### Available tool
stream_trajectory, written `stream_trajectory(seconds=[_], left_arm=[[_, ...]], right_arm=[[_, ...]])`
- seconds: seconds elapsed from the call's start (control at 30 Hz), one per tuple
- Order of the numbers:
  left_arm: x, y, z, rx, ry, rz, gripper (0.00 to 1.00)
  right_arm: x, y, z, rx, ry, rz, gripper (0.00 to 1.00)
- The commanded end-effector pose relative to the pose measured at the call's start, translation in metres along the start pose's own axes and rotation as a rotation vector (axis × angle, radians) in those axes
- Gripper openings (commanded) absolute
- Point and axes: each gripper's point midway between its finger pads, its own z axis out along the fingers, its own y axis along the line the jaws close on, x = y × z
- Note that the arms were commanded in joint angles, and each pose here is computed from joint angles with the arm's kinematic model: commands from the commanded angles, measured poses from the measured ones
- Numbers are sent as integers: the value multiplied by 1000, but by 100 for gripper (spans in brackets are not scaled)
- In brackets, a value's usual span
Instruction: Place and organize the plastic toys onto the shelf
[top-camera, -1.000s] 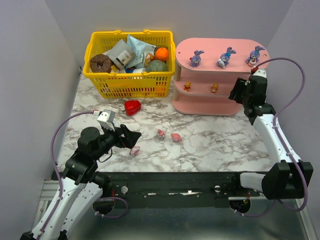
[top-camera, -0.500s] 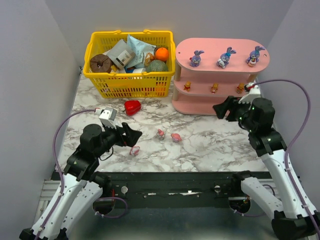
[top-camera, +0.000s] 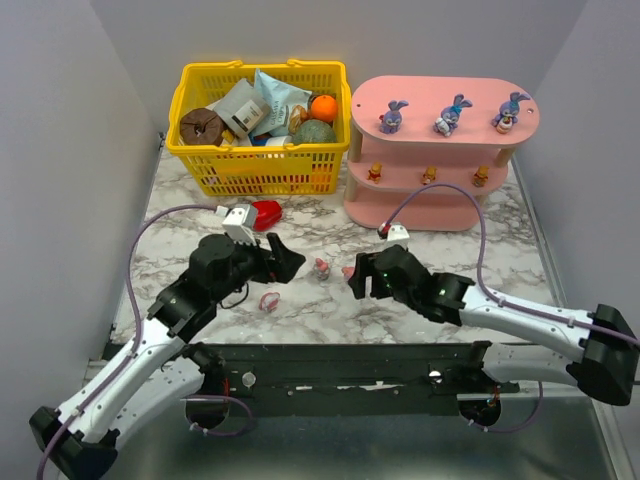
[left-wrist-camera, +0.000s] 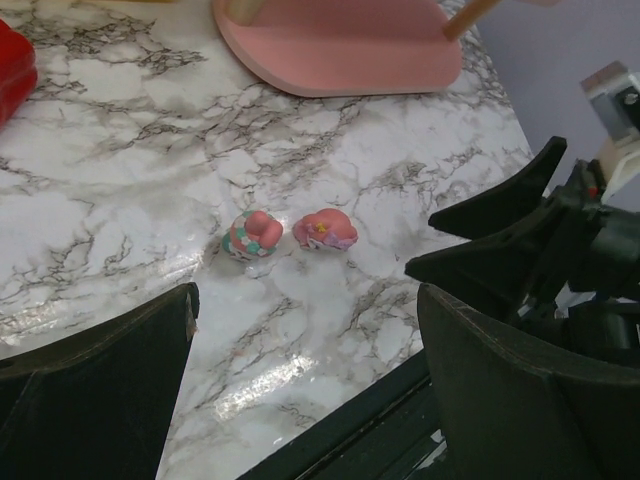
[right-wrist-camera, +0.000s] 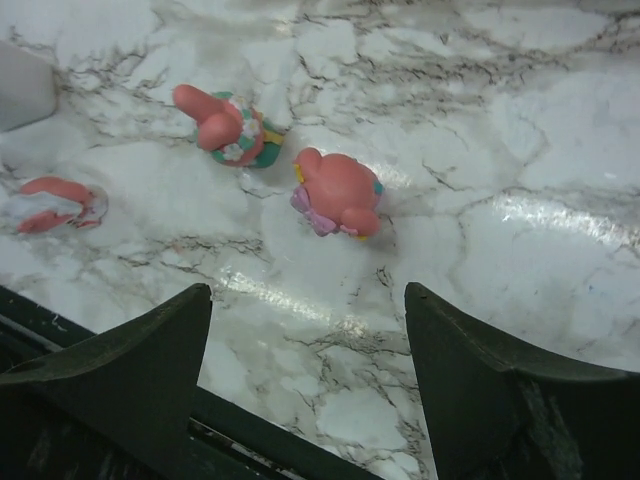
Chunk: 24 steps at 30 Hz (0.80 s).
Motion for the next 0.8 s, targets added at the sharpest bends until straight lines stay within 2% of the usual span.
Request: stream_trajectory(seconds=[0.0, 0.13, 0.37, 0.47, 0.77], left_arm=[[21, -3, 29, -59, 4, -10, 99], [48, 7, 53, -149, -4, -2, 99], [71, 30, 84, -261, 15, 73, 98], [67, 26, 90, -237, -11, 95, 98], [77, 29, 95, -232, 12, 120, 99]], right_arm=[[-4, -13, 18, 169, -106, 197, 85], [9, -10, 35, 185, -71, 214, 84], [21, -5, 63, 212, -16, 121, 83], [26, -11, 68, 239, 2, 113, 82], [38, -51, 64, 326, 29, 147, 80]])
